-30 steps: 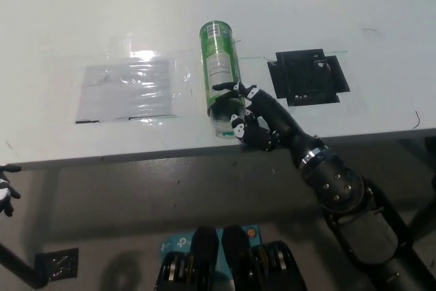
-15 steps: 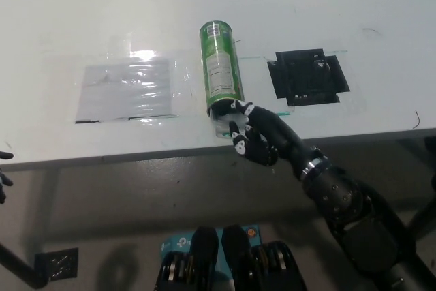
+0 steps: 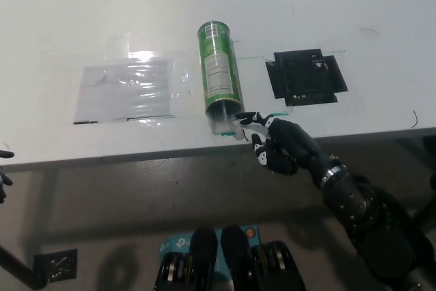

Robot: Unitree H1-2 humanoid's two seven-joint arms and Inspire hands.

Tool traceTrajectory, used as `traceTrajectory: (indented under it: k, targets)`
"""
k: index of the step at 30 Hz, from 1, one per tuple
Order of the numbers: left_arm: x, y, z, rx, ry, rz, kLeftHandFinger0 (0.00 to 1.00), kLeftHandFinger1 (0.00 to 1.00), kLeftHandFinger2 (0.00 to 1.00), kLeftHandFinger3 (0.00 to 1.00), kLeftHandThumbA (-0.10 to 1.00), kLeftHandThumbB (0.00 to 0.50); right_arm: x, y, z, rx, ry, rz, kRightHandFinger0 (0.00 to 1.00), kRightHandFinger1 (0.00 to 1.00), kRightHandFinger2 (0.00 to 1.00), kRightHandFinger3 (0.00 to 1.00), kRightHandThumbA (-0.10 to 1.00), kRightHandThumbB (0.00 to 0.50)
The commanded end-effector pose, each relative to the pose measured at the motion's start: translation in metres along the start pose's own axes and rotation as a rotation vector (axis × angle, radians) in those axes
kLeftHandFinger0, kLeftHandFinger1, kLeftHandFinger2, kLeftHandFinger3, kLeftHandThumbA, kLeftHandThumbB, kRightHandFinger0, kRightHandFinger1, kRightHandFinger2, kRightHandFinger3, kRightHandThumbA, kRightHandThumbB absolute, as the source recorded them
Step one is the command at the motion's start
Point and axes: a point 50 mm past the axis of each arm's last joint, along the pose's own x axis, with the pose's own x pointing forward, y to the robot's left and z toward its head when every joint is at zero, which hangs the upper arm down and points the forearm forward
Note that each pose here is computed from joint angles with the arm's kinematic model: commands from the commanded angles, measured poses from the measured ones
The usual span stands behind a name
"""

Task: The robot uses its right hand finger to pull out the chips tray kept inside a container in the middle of the desk

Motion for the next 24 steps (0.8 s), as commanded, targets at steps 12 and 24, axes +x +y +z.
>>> traceTrajectory:
  k: [12, 24]
  targets:
    - [0.003, 0.013, 0.026, 0.053, -0.070, 0.004, 0.26, 0.24, 0.29, 0.50, 0.18, 0.000, 0.007, 0.035, 0.042, -0.064, -0.164, 0.061, 0.00, 0.09, 0.88, 0.96, -0.10, 0.177]
    - [0.003, 0.013, 0.024, 0.038, -0.066, -0.003, 0.26, 0.21, 0.26, 0.50, 0.18, 0.000, 0.003, 0.040, 0.041, -0.028, -0.167, 0.061, 0.13, 0.17, 0.87, 0.95, -0.10, 0.177]
